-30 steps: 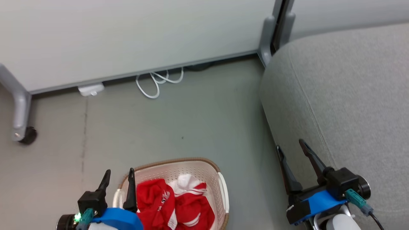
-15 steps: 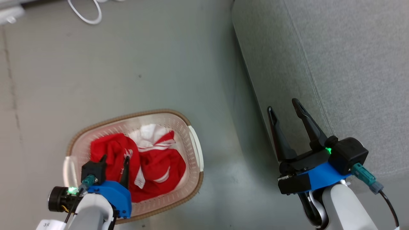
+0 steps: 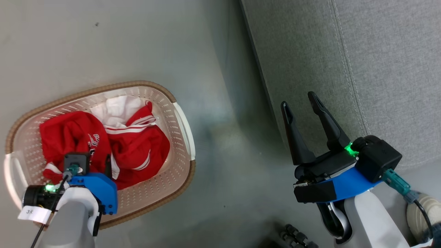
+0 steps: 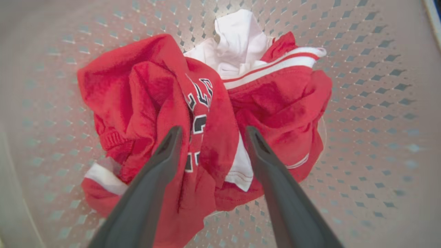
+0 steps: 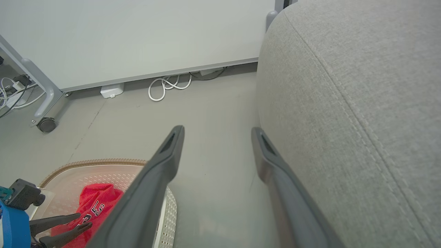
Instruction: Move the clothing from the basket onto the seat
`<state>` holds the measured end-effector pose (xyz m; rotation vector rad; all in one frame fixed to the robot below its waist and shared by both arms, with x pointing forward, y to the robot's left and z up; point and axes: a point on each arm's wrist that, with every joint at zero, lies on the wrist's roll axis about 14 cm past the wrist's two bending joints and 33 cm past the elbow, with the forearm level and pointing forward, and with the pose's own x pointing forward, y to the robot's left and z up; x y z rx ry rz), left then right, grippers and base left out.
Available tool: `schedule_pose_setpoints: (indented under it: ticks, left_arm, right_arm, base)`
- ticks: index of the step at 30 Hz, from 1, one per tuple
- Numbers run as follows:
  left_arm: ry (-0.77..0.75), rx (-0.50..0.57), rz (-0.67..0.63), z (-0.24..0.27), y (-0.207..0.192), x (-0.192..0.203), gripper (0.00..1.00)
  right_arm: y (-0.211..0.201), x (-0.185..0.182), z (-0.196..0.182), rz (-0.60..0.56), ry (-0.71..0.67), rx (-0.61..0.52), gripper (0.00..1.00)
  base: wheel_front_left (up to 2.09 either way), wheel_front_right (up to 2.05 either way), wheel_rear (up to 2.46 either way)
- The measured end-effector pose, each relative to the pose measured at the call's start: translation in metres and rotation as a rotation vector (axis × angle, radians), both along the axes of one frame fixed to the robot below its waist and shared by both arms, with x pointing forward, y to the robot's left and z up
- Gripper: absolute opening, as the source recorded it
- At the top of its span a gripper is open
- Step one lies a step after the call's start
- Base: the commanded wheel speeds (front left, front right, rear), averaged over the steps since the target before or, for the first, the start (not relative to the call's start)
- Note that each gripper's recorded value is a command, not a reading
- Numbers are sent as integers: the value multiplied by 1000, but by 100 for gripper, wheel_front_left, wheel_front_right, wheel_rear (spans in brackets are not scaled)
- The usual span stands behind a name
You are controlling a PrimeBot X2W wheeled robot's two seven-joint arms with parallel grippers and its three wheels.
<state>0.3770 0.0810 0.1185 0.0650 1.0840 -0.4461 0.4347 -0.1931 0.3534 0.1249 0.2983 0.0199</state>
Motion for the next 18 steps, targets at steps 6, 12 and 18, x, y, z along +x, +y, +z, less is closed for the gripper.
schedule_pose_setpoints:
  ticks: [6,12,18]
  left_arm:
    - [11,71,-8,-23,9,11,100]
    - [9,107,-25,-38,13,18,100]
    - [41,121,-7,-46,15,13,100]
  right_arm:
    - [-2,-2,-13,-13,34,16,100]
    - [0,-5,-24,-14,65,32,100]
    - [0,-4,-29,-15,74,36,100]
  base:
    - [0,0,0]
    - [0,0,0]
    - [0,0,0]
